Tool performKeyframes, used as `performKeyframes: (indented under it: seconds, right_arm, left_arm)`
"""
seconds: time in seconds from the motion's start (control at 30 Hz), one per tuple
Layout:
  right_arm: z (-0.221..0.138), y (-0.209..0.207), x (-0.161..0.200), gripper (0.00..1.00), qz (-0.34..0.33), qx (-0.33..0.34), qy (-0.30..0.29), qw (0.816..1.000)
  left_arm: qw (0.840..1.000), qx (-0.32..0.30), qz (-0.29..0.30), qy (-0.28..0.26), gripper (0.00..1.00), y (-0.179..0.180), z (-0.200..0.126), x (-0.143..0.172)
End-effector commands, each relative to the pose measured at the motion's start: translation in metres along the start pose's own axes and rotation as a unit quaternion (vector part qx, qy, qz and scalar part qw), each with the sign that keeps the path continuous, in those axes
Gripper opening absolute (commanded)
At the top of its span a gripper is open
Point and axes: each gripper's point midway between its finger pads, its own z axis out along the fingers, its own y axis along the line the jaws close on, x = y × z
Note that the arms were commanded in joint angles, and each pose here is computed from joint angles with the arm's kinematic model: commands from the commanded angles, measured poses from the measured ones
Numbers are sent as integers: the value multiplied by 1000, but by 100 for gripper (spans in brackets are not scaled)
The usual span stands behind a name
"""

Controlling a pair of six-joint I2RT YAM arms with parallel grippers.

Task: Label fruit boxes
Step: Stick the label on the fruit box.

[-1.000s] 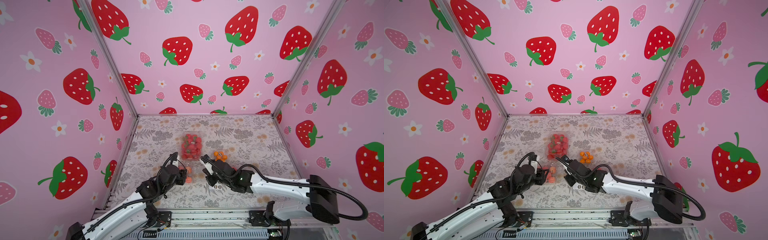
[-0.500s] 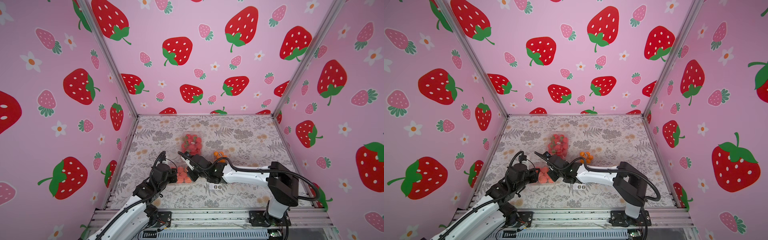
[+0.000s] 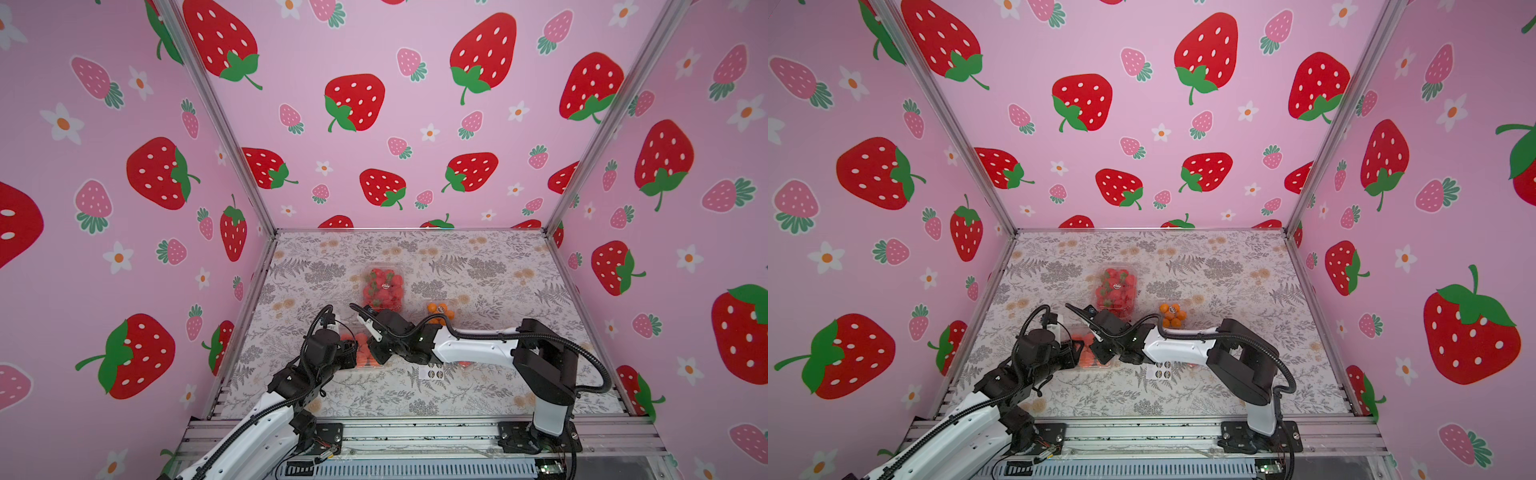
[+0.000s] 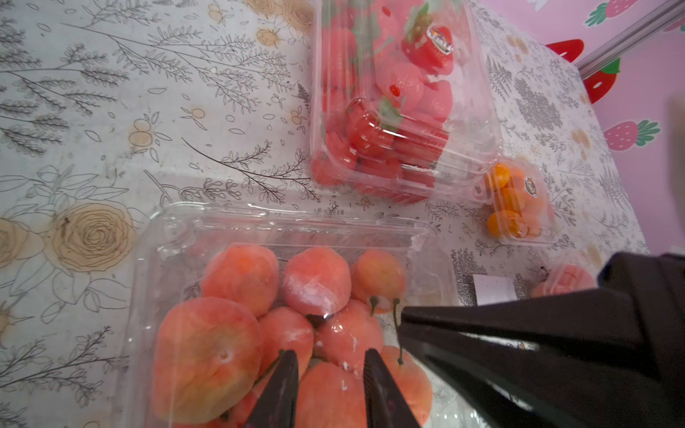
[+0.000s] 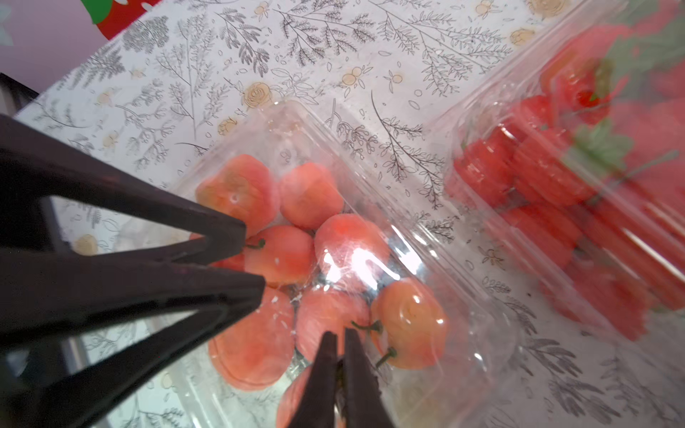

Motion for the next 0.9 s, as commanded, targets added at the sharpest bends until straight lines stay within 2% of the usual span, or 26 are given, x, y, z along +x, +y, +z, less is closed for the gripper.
performKeyframes:
  seconds: [0.0,0.07,0.13,0.3,0.37,0.4,0.5,0.6,0.87]
  right_arm:
    - [-16,9,-13,24,8,-28,-22,999]
    - [-28,10,-22,25,1,-32,-45,998]
    - [-41,8,-26,25,-7,-30,-67,997]
    - [-61,-15,-25,10,-2,20,-88,996]
    - [-64,-22,-21,7,1,27,-87,996]
    - [-65,-25,-19,7,4,29,-85,996]
    - [-68,-33,-13,5,10,37,-84,996]
    - [-72,-36,-9,4,15,34,-97,995]
    - [-76,-39,-3,4,14,40,-95,995]
  left_arm:
    - [1000,29,-1,-9,35,-13,-3,-9]
    - [999,35,0,-14,34,-17,-4,-13]
    - [999,49,2,-14,27,-23,-2,-14]
    - [996,85,12,-19,11,-44,9,-24]
    - [996,85,20,-6,7,-50,17,-23]
    - [995,95,23,0,0,-56,20,-22]
    - [996,84,37,25,0,-59,31,-8]
    - [996,75,39,24,0,-53,35,2]
    - [996,45,64,35,0,-53,25,17]
